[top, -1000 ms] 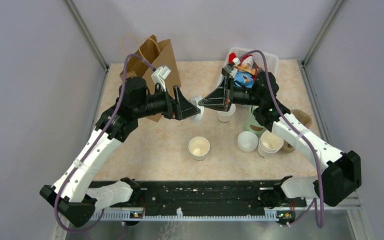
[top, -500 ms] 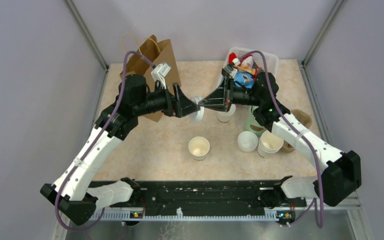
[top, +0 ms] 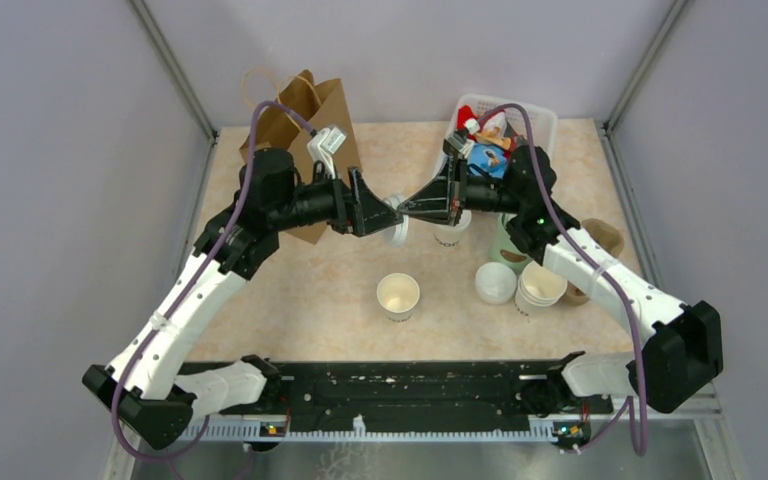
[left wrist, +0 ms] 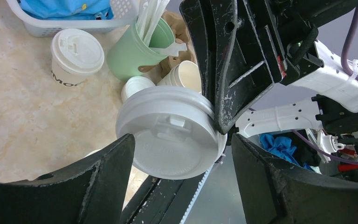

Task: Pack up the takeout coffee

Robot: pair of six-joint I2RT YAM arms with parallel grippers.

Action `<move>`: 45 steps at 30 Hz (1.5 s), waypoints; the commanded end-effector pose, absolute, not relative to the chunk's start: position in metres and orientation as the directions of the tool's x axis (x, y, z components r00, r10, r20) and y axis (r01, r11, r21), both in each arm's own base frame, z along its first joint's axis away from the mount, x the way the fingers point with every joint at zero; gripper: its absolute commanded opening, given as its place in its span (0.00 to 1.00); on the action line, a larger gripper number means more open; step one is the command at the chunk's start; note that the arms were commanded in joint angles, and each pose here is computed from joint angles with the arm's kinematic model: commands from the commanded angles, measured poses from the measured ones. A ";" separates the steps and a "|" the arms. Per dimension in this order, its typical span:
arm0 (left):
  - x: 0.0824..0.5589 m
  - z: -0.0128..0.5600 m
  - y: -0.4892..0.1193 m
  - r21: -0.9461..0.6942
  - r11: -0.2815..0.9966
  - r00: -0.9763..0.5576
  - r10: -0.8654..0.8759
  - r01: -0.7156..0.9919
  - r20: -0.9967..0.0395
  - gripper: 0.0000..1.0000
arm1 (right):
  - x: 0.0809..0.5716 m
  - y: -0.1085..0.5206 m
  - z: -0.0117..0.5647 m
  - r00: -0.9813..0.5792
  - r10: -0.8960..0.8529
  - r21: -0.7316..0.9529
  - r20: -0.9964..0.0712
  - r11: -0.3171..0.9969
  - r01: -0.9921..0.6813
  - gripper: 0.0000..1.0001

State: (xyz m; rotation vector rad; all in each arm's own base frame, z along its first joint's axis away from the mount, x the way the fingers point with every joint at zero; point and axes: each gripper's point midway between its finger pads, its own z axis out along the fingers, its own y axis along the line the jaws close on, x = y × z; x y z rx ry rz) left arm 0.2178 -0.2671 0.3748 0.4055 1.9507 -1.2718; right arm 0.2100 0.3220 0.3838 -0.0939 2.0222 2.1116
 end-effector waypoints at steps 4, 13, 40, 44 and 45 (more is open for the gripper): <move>0.217 0.380 -0.268 -0.633 0.433 -0.643 -0.146 0.641 -0.751 0.85 | 0.203 0.315 0.401 -0.964 0.120 0.965 -0.239 -0.077 -0.249 0.00; 0.224 0.379 -0.262 -0.615 0.485 -0.627 -0.161 0.622 -0.762 0.92 | 0.202 0.315 0.402 -0.963 0.118 0.965 -0.241 -0.081 -0.251 0.00; 0.225 0.370 -0.267 -0.632 0.471 -0.656 -0.138 0.615 -0.742 0.75 | 0.204 0.316 0.399 -0.964 0.122 0.967 -0.235 -0.067 -0.244 0.00; 0.226 0.357 -0.260 -0.624 0.528 -0.673 -0.125 0.577 -0.729 0.74 | 0.211 0.309 0.383 -0.962 0.153 0.973 -0.228 0.001 -0.230 0.27; 0.227 0.351 -0.258 -0.622 0.544 -0.683 -0.117 0.563 -0.721 0.75 | 0.215 0.305 0.377 -0.958 0.166 0.972 -0.234 0.032 -0.232 0.33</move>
